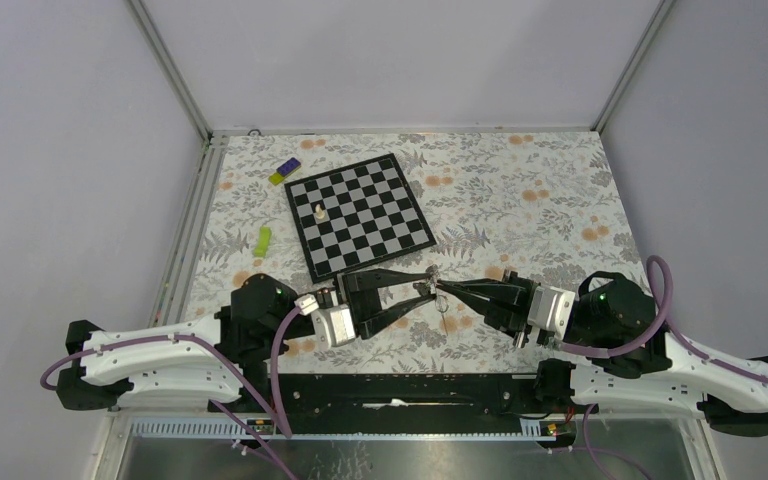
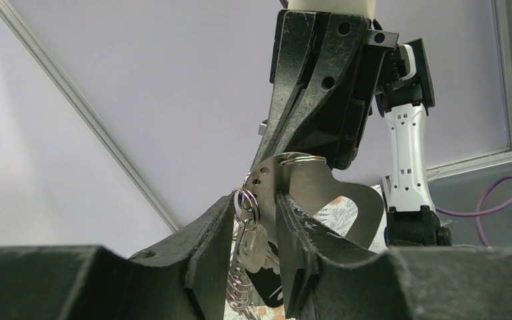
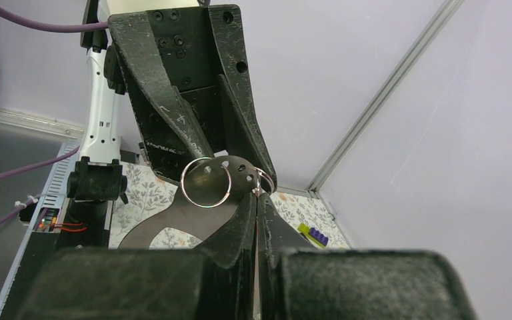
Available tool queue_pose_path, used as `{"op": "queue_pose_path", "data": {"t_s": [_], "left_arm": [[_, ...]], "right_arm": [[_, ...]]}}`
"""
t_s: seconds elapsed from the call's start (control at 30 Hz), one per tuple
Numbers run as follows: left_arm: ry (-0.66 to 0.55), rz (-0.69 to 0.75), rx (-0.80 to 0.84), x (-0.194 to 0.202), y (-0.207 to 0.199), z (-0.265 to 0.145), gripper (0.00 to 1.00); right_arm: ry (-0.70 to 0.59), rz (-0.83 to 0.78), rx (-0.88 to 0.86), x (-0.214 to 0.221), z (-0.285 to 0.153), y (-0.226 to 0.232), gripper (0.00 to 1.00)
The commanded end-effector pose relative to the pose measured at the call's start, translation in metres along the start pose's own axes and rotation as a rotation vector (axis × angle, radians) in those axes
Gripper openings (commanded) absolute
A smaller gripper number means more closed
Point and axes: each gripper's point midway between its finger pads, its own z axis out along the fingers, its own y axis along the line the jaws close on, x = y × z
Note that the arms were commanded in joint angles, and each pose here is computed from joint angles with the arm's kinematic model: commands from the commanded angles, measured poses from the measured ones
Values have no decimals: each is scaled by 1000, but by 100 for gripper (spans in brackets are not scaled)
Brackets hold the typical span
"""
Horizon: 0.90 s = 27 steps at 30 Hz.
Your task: Remove the keys from the keyring
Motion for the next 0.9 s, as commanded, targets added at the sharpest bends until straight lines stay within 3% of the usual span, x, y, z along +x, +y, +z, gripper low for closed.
{"op": "queue_pose_path", "data": {"t_s": [0.0,0.2,0.57,0.87], "left_arm": [[-67,8,-24,-20,9,3,33],[-66,8,-28,-20,9,3,25],[-66,3,-43,-22,12,-2,21],[-67,4,-46,-22,13,-3,10]], "right_arm": [[-89,2,22,-28,1,-10,0],[-89,-2,33,-28,-2,-12,0],[-88,-8,59,-29,-7,-17,0],[-85,-6,58,-27,-7,-16,0]]}}
